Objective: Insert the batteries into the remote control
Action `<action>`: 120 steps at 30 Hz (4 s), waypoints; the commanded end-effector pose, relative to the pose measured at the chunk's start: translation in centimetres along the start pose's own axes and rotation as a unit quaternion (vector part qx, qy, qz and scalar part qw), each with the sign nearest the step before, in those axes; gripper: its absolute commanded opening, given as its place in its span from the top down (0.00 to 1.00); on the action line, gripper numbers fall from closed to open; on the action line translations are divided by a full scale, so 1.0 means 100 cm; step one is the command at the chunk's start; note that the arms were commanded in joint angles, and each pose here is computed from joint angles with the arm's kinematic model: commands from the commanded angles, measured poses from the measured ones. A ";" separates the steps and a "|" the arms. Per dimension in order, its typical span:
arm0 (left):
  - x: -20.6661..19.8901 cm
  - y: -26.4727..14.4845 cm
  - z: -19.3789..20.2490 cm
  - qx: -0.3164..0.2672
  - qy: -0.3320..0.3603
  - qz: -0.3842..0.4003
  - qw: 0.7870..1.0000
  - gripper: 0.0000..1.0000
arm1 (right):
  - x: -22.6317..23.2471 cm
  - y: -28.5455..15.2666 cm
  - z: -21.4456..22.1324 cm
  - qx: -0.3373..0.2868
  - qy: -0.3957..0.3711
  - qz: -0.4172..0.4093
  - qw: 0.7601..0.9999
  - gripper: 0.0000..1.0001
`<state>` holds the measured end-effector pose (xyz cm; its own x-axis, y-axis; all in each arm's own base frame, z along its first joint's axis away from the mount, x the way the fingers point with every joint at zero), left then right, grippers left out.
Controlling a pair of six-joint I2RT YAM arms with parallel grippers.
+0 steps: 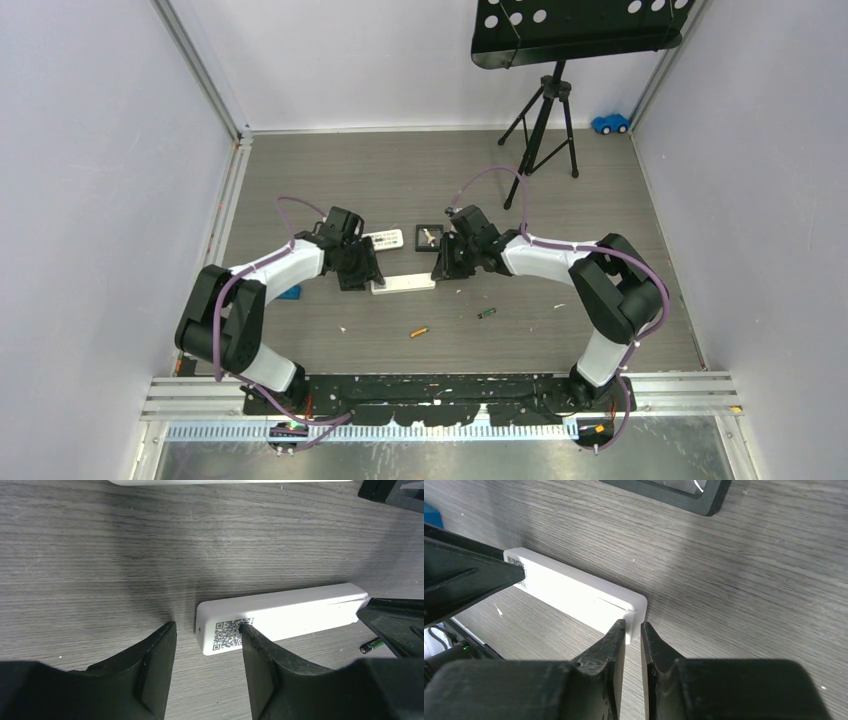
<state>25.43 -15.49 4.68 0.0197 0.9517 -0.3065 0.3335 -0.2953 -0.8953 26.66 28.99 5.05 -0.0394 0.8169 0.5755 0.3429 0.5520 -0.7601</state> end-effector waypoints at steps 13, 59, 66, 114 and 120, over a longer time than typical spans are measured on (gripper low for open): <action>0.007 0.006 -0.001 0.002 0.011 -0.018 1.000 0.48 | -0.021 0.008 0.012 0.021 0.003 0.033 0.999 0.56; 0.014 0.010 0.007 0.012 0.013 -0.028 0.999 0.53 | -0.044 0.018 0.034 0.038 0.000 0.006 0.999 0.79; 0.013 0.010 0.007 0.013 0.013 -0.026 1.000 0.54 | -0.041 0.020 0.028 0.038 0.002 0.009 0.999 0.77; -0.016 0.020 0.008 0.006 -0.036 0.069 0.997 0.73 | 0.062 0.031 0.090 -0.025 0.063 0.075 0.995 0.62; -0.016 0.001 -0.023 -0.034 -0.016 0.033 0.999 0.53 | 0.032 -0.018 0.042 -0.089 0.048 0.100 0.990 0.45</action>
<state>26.49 -16.20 4.71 -0.0184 0.9119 -0.4100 0.3665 -0.3753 -0.8513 23.69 31.95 5.18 0.1890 0.8961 0.4017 0.5676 0.2341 -0.7893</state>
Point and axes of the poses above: each gripper's point midway between its finger pads, its own y axis out along the fingers, its own x axis along the line the jaws close on, z = x × y, the point moved 2 cm from there along -y, back along the fingers, and after that the axes turned 11 degrees about y, right-handed, at the moved point
